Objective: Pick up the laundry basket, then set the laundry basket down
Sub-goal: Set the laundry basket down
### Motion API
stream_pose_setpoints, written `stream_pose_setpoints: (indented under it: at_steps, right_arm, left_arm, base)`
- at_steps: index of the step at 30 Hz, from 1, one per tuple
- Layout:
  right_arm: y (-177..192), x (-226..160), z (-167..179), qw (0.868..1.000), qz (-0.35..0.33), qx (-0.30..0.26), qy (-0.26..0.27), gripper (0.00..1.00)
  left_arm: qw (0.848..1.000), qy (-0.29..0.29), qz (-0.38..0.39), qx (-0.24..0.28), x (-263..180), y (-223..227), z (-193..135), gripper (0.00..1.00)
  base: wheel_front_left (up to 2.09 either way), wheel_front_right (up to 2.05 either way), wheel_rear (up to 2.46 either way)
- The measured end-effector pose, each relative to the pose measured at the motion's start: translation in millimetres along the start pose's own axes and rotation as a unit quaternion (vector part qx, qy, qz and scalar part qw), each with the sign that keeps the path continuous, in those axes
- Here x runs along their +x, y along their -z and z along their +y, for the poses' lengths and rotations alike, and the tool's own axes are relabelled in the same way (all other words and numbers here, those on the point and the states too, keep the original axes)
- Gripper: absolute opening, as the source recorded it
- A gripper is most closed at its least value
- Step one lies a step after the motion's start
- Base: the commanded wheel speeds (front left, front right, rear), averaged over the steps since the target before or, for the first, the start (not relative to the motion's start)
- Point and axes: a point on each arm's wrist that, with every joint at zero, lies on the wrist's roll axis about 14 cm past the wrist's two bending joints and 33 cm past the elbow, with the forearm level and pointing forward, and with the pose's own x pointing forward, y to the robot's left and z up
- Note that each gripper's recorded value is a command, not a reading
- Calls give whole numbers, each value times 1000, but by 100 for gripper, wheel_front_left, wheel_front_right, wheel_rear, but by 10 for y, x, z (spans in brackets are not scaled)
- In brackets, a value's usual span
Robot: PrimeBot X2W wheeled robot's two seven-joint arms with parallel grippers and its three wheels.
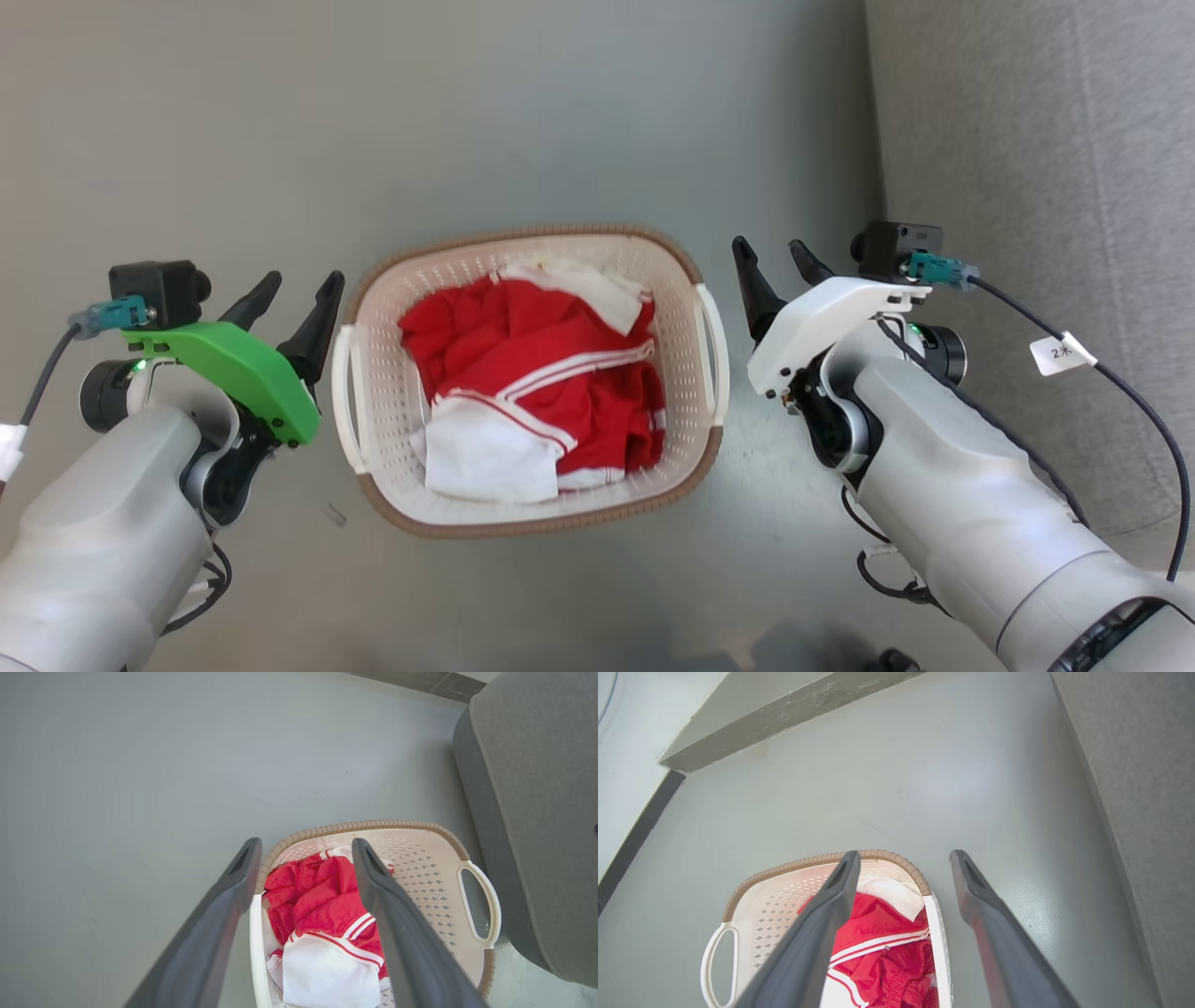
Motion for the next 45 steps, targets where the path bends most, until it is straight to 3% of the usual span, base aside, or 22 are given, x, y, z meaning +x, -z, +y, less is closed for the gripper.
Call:
stream_pose_setpoints:
  at_steps: [16, 25, 32, 45]
  right_arm:
    - [-916, -593, 299, 986, -152, -57, -39, 100]
    - [-1301, -1066, 467, 966, -237, -79, -61, 100]
    - [-1425, -1467, 392, 952, -289, -89, -54, 100]
    - [-1740, -2060, 555, 913, -387, -104, -68, 100]
  left_arm:
    - [989, 15, -144, 33, -613, -869, -429, 100]
    - [975, 13, -217, 49, -1063, -1180, -588, 100]
    - [965, 22, -256, 61, -1371, -1210, -788, 100]
    - [936, 4, -343, 79, -1927, -1436, -853, 100]
  base:
    - [0, 0, 0]
    - [0, 0, 0]
    - [0, 0, 0]
    - [0, 0, 0]
